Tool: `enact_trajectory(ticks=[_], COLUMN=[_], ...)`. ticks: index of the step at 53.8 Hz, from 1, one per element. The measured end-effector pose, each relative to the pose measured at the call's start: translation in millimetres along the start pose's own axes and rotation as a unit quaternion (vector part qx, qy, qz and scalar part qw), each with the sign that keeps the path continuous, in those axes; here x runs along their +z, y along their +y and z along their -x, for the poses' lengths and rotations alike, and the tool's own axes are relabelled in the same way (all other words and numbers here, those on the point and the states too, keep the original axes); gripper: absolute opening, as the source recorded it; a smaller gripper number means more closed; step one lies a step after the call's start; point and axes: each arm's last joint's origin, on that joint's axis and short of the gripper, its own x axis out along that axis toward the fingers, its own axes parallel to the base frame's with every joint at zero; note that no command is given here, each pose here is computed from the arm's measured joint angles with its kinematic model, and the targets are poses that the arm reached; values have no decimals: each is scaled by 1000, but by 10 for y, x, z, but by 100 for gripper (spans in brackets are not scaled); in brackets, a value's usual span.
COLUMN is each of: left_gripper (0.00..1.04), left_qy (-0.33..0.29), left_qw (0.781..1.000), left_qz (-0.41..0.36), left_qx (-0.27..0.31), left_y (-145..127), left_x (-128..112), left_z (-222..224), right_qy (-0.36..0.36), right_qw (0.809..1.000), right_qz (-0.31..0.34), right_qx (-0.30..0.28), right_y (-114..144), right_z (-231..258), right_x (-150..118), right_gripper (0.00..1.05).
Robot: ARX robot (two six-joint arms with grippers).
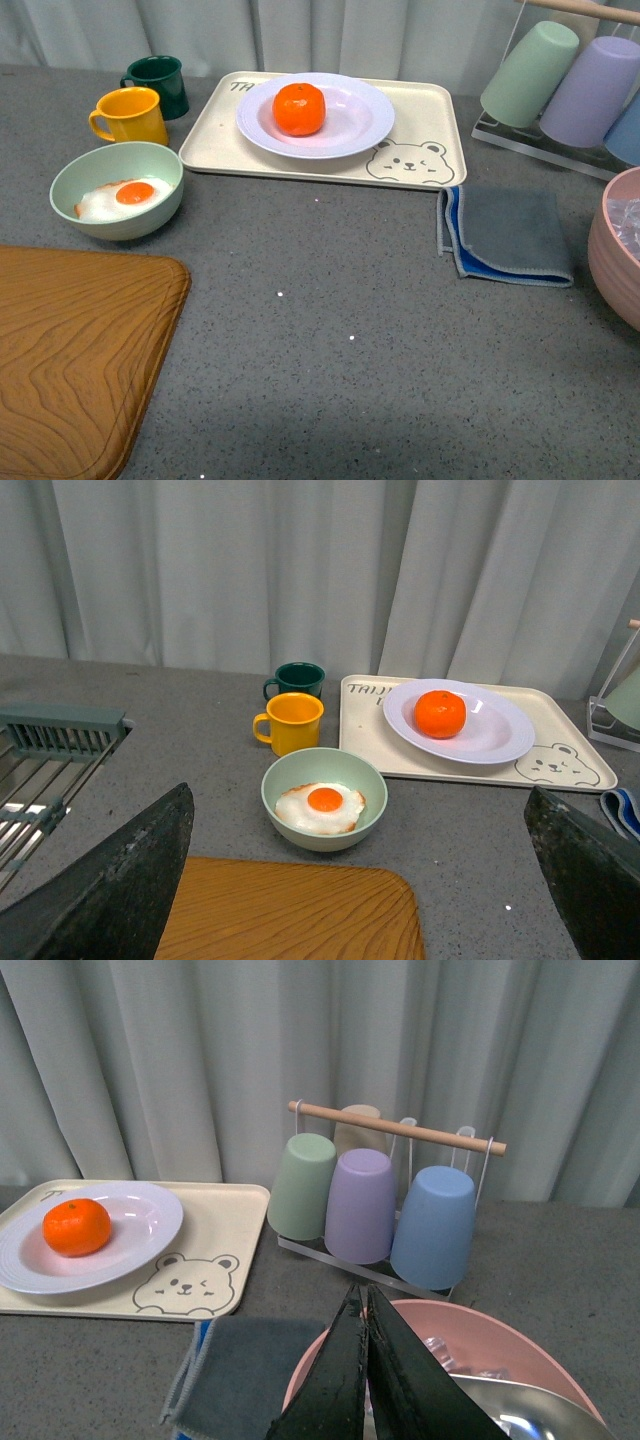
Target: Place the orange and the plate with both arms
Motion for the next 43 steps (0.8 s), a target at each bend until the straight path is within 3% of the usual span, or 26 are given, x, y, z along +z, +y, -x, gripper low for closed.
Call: enact_trajectory(ticks=[43], left_gripper=[98], left_qy=[0], left_qw=[1000], left_qz=[0], left_qx=[0], left_y=[0], left_x=[0], left_z=[0], right_qy=[-8], right_qw=[1000], right_qz=[0], right_qx=[1], right_y=[-2], right_z=[519], right_x=[36], right_gripper=[1])
